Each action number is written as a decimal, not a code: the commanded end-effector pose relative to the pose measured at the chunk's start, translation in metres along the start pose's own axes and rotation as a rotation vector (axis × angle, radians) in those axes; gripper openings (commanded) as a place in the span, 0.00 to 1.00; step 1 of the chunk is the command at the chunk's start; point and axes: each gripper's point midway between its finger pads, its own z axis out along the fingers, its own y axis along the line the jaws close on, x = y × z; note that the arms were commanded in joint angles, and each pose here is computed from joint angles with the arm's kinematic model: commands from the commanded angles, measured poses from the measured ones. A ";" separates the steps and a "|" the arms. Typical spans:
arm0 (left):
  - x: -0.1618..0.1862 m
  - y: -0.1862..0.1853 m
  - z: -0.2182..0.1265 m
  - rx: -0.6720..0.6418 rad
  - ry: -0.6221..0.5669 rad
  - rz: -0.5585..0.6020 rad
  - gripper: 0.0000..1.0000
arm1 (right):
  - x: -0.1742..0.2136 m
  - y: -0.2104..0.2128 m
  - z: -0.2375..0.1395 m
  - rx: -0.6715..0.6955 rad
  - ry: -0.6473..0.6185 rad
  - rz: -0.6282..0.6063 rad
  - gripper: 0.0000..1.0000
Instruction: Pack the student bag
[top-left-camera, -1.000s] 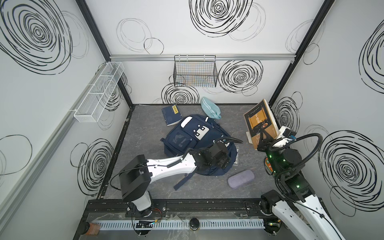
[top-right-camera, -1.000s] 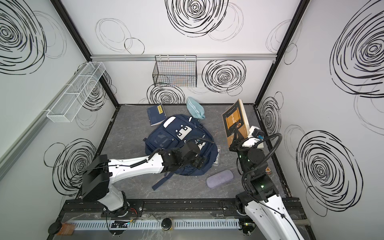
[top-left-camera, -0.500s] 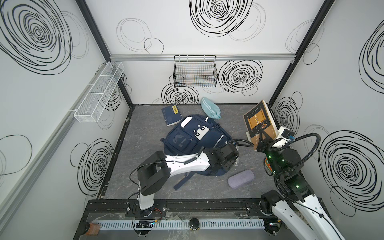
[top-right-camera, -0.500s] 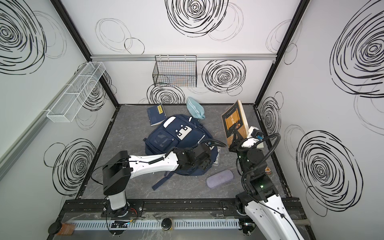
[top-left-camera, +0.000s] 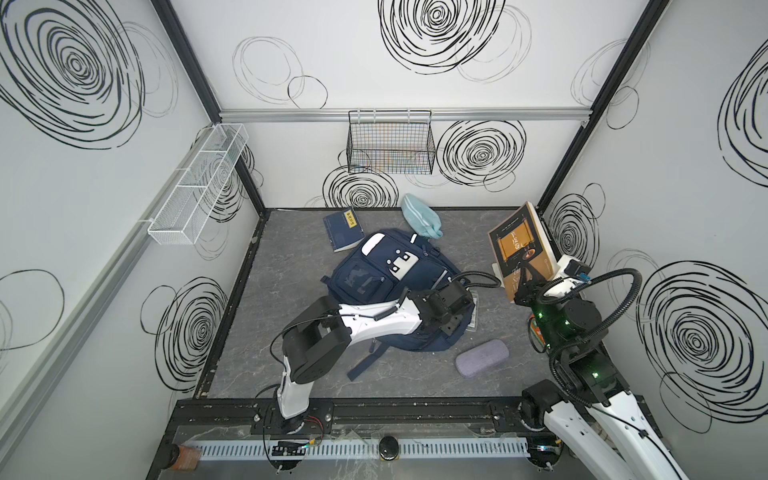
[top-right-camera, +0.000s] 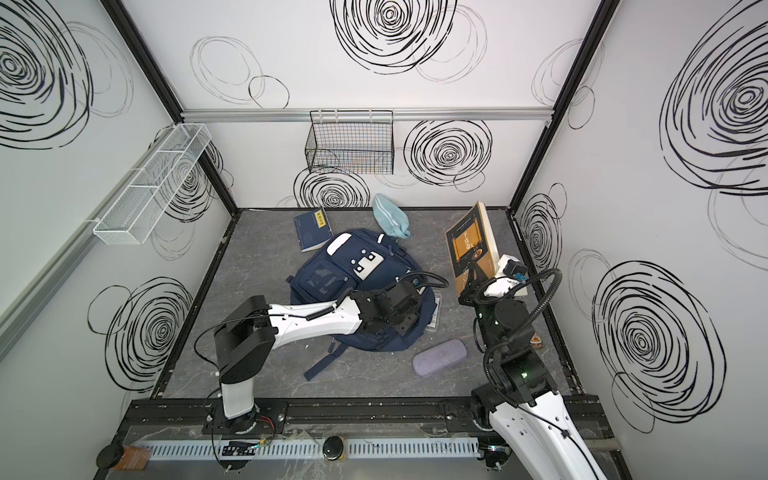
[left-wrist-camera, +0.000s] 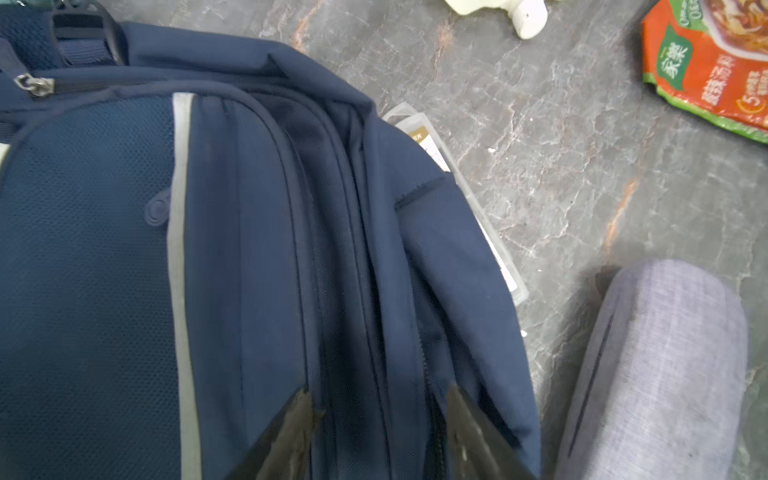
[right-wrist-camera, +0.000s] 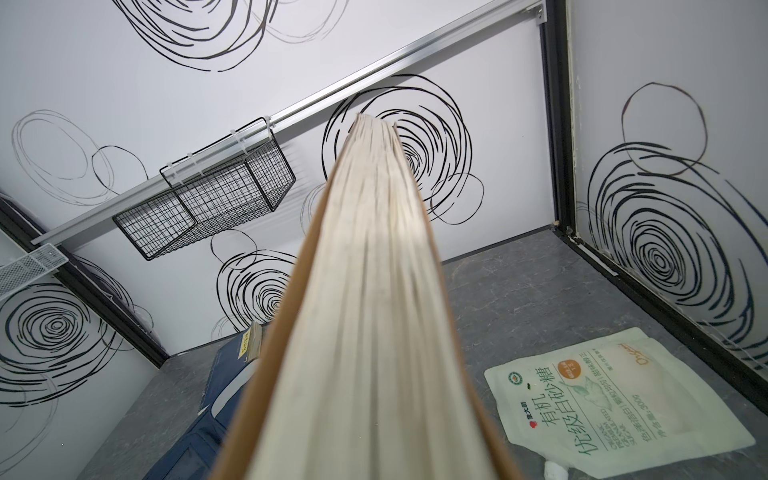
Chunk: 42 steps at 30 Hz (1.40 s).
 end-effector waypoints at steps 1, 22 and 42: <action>0.000 -0.008 0.005 0.049 0.023 -0.015 0.54 | -0.023 0.004 -0.005 -0.015 -0.084 0.040 0.00; -0.033 -0.004 -0.033 0.147 -0.076 -0.109 0.00 | -0.018 0.009 -0.002 -0.038 -0.059 0.055 0.00; -0.126 0.049 -0.225 0.071 -0.757 -0.225 0.00 | 0.053 0.042 0.008 -0.230 0.248 0.167 0.00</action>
